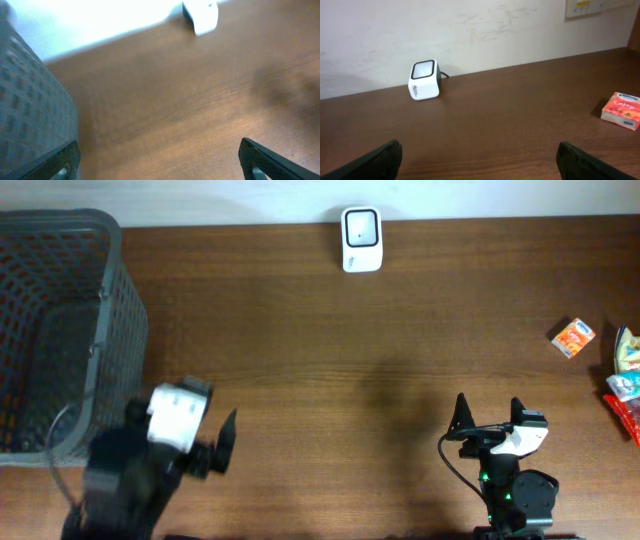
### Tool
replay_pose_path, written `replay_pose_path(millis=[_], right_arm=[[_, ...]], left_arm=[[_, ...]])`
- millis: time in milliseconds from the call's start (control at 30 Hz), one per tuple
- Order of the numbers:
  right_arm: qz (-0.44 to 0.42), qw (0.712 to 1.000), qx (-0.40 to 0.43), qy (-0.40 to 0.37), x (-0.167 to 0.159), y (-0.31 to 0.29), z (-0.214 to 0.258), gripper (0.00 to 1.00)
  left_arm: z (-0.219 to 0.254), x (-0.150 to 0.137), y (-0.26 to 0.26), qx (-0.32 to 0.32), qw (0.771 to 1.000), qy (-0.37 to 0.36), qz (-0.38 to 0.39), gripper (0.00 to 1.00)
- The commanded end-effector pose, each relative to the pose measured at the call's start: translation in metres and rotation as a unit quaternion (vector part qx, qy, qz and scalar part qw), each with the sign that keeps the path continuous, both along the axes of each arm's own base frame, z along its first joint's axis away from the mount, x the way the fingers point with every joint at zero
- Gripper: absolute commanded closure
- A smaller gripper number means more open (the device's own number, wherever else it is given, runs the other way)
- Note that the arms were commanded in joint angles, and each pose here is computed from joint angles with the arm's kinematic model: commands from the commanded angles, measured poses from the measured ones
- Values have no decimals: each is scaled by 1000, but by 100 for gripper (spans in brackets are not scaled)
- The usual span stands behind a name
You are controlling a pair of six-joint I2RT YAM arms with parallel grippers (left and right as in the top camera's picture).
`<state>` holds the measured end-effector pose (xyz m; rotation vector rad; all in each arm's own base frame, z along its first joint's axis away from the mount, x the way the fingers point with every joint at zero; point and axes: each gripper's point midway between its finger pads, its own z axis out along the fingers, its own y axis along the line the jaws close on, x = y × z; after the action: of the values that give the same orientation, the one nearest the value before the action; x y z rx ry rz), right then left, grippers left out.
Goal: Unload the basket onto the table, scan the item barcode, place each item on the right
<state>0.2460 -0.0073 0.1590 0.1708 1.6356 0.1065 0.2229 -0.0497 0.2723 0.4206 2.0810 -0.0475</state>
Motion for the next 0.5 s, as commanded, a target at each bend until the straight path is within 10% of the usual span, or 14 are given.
replay_pose_path(millis=[0, 467], right_arm=[[6, 1000, -5, 4, 0, 2, -4, 2], [6, 1000, -5, 4, 0, 2, -4, 2]], left_arm=[[-2, -28, 4, 8, 997, -74, -14, 1], [-24, -11, 19, -34, 977, -208, 38, 1]])
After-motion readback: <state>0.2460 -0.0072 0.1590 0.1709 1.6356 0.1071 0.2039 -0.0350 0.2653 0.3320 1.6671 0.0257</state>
